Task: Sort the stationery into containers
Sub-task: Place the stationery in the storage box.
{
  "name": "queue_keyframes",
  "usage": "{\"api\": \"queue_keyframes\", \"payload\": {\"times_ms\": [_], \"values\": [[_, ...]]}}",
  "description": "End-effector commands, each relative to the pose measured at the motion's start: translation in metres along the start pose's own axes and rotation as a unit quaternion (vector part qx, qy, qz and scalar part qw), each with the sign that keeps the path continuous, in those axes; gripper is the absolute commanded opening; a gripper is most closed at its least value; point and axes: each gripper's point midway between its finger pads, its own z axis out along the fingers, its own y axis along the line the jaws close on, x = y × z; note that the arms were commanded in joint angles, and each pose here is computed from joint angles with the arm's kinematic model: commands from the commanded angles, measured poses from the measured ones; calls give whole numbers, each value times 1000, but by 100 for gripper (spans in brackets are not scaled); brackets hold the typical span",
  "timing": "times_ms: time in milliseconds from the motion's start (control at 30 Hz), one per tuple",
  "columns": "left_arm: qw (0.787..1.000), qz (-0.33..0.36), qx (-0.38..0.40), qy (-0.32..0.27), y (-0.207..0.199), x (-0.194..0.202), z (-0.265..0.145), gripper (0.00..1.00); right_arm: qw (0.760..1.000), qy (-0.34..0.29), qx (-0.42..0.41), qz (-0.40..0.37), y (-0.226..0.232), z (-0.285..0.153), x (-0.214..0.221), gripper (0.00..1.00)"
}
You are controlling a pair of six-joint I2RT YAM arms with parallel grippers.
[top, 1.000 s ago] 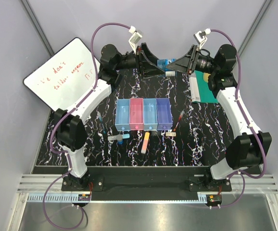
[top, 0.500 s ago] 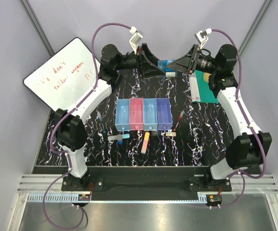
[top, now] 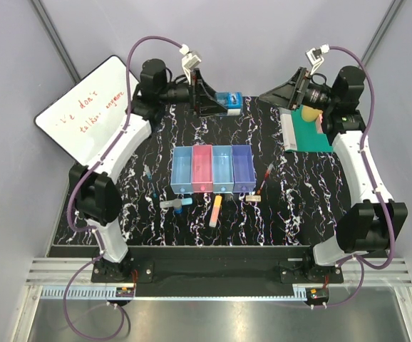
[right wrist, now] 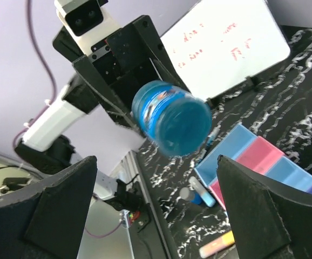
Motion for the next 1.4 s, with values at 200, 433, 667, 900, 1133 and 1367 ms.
{"api": "queue_keyframes", "payload": {"times_ms": [200,433,667,900,1133,1367], "values": [[943,150,-206,214,60,77,-86,0,989,16,109,-103,-17,-21,4,100],[891,171,-245,342,85,125,-125,0,979,33,149,-138,-25,-31,11,100],[846,186,-243,438,96,157,-154,0,975,39,154,-158,-18,-36,12,100],[837,151,-230,473,103,196,-160,0,974,37,152,-164,-14,-37,11,100],[832,132,-227,488,114,215,-159,0,974,38,150,-166,-11,-38,14,100],[828,128,-234,494,124,228,-154,0,974,37,148,-165,-10,-38,14,100]]}}
